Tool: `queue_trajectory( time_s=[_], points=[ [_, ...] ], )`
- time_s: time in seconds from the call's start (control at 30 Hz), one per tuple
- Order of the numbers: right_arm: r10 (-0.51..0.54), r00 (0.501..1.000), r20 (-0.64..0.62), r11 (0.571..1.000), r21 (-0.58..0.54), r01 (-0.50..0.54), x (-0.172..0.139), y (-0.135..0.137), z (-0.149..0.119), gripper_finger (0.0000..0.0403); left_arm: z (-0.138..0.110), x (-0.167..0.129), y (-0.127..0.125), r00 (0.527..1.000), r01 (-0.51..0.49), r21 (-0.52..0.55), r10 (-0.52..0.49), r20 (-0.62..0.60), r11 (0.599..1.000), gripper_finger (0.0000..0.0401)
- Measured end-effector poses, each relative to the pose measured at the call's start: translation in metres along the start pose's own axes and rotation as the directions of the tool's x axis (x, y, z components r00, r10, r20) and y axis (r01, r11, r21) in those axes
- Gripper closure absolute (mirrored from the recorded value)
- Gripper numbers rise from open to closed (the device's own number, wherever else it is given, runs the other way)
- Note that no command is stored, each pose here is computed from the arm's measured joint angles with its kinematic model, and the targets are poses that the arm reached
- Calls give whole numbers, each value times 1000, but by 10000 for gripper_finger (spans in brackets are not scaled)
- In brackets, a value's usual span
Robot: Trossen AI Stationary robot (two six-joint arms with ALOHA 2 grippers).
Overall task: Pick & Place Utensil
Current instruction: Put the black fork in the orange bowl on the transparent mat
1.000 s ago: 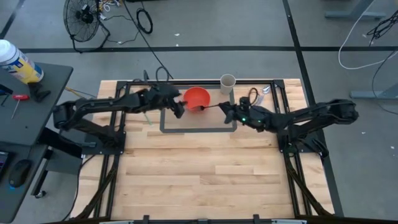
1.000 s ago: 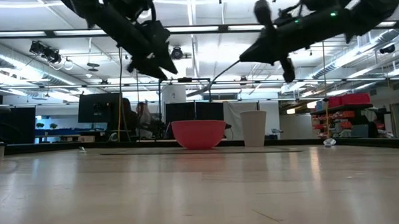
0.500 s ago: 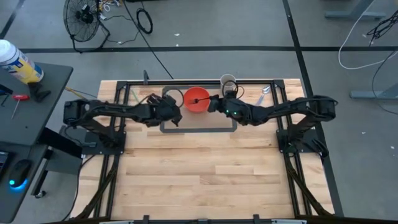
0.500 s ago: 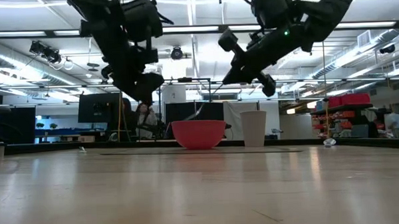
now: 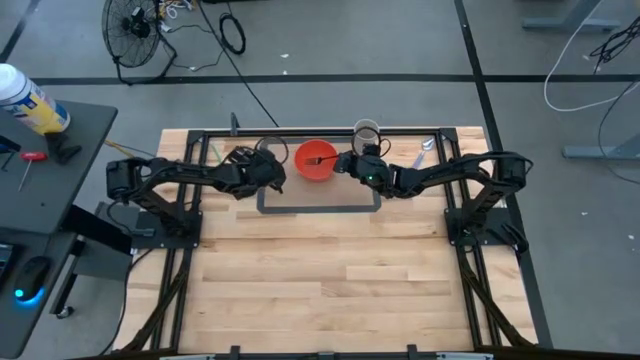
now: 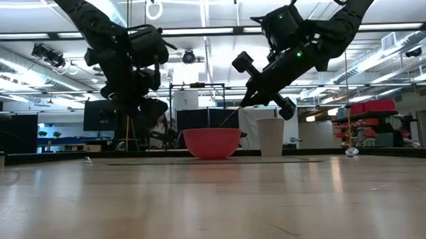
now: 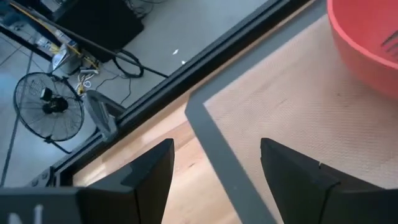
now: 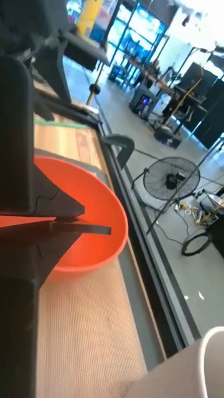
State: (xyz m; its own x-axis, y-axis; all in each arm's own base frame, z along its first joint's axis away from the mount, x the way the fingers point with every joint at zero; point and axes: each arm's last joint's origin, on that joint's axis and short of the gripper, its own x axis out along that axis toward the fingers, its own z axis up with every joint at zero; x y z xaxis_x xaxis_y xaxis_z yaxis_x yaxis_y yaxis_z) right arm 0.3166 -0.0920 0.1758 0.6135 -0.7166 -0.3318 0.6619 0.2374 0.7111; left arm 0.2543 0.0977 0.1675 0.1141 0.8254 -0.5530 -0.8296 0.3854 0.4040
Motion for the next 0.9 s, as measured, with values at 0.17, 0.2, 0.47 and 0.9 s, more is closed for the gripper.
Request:
queue_trajectory(
  time_s=[0.17, 0.2, 0.47, 0.9],
  points=[
    [-7, 1000, 13, 999, 41, 7, 2, -1, 3, 401, 1, 4, 0, 999, 53, -39, -53, 9, 998, 158],
    [-12, 1000, 13, 999, 44, 11, 3, -2, 4, 401, 1, 4, -1, 998, 60, -42, -60, 11, 997, 158],
    [-31, 999, 21, 998, 61, 29, 7, -7, 9, 401, 2, 3, -2, 997, 76, -32, -76, 20, 997, 158],
    [-31, 999, -28, 997, 69, 33, 14, -13, -1, 400, 2, 3, -3, 994, 110, -24, -110, 6, 994, 158]
  ],
)
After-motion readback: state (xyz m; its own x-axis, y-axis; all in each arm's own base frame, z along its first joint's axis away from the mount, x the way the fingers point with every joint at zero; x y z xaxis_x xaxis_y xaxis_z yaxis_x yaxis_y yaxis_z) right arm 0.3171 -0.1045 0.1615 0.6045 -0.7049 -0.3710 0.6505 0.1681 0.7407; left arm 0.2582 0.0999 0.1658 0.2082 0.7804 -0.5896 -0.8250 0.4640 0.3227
